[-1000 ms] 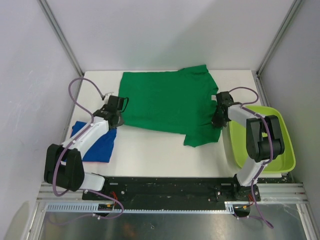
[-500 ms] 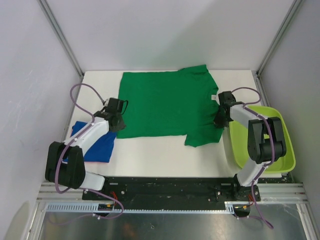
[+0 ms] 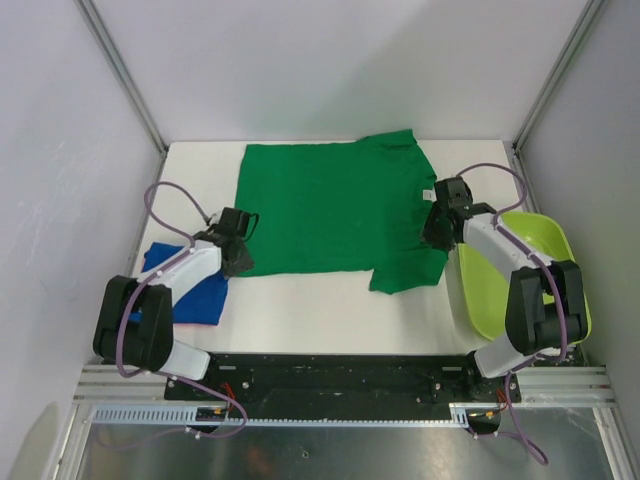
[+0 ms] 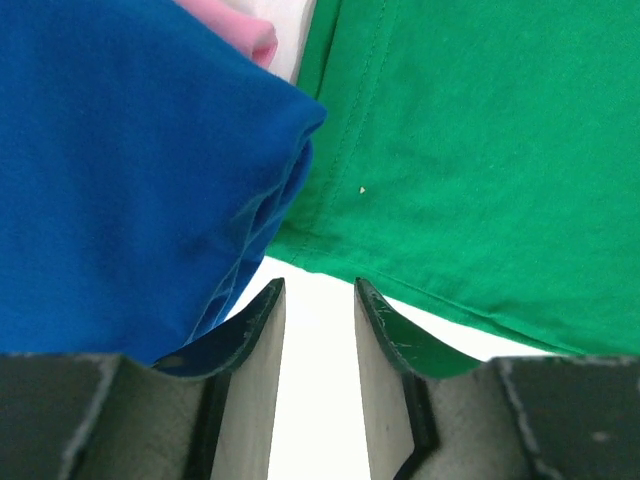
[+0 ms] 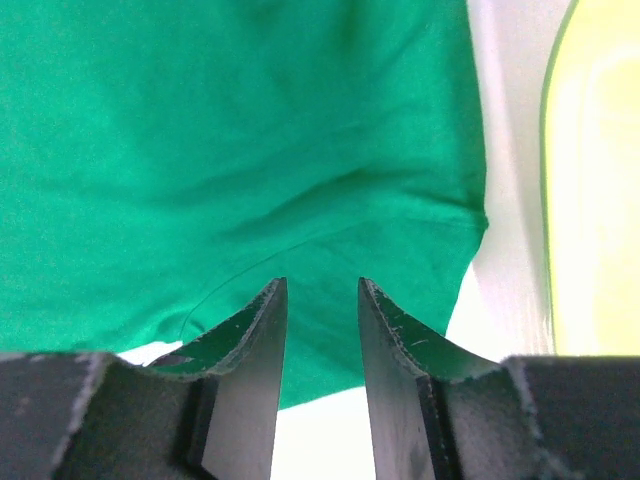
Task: Fold and stack the t-shirts
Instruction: Grap the side of the flattened tshirt closest away from the robot with both arms
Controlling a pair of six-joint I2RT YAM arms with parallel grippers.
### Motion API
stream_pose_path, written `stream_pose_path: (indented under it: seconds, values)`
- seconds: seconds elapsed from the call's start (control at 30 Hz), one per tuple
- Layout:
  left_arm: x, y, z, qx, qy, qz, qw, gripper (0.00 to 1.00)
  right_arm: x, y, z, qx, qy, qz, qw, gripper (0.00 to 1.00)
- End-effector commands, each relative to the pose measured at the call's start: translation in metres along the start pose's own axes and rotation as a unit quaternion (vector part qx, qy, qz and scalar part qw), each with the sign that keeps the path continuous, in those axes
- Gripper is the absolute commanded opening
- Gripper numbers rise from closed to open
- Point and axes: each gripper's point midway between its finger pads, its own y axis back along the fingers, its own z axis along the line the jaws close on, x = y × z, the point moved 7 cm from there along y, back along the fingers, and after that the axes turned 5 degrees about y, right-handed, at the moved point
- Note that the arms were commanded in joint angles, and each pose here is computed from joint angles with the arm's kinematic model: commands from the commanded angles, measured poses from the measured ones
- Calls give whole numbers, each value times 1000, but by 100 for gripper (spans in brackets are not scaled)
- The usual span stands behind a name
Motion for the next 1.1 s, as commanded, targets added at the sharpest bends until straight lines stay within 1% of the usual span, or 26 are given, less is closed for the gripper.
stream_pose_path:
  seconds: [0.0, 0.17, 0.53, 0.67, 0.9, 0.97, 1.07]
  values:
    - [-2, -10, -1, -7, 40, -17, 999, 38, 6, 23, 8, -10, 15, -18, 1000, 39]
    - [0, -18, 1, -20, 61, -27, 998, 38, 22, 27, 16, -20, 27, -16, 999, 40]
    - [-1, -24, 12, -57, 67, -56, 995, 41, 43, 21, 14, -21, 34, -6, 999, 40]
    - [-3, -29, 8, -61, 69, -52, 994, 31, 44, 21, 12, -19, 34, -7, 999, 40]
    - [-23, -19, -9, -28, 66, -68, 995, 5, 44, 22, 9, -10, 34, -14, 999, 40]
    - [-31, -14, -16, -14, 65, -74, 995, 1, 45, 22, 8, -8, 33, -13, 999, 40]
    - [-45, -5, -24, 2, 65, -90, 994, 0, 48, 20, 5, 0, 30, -10, 999, 41]
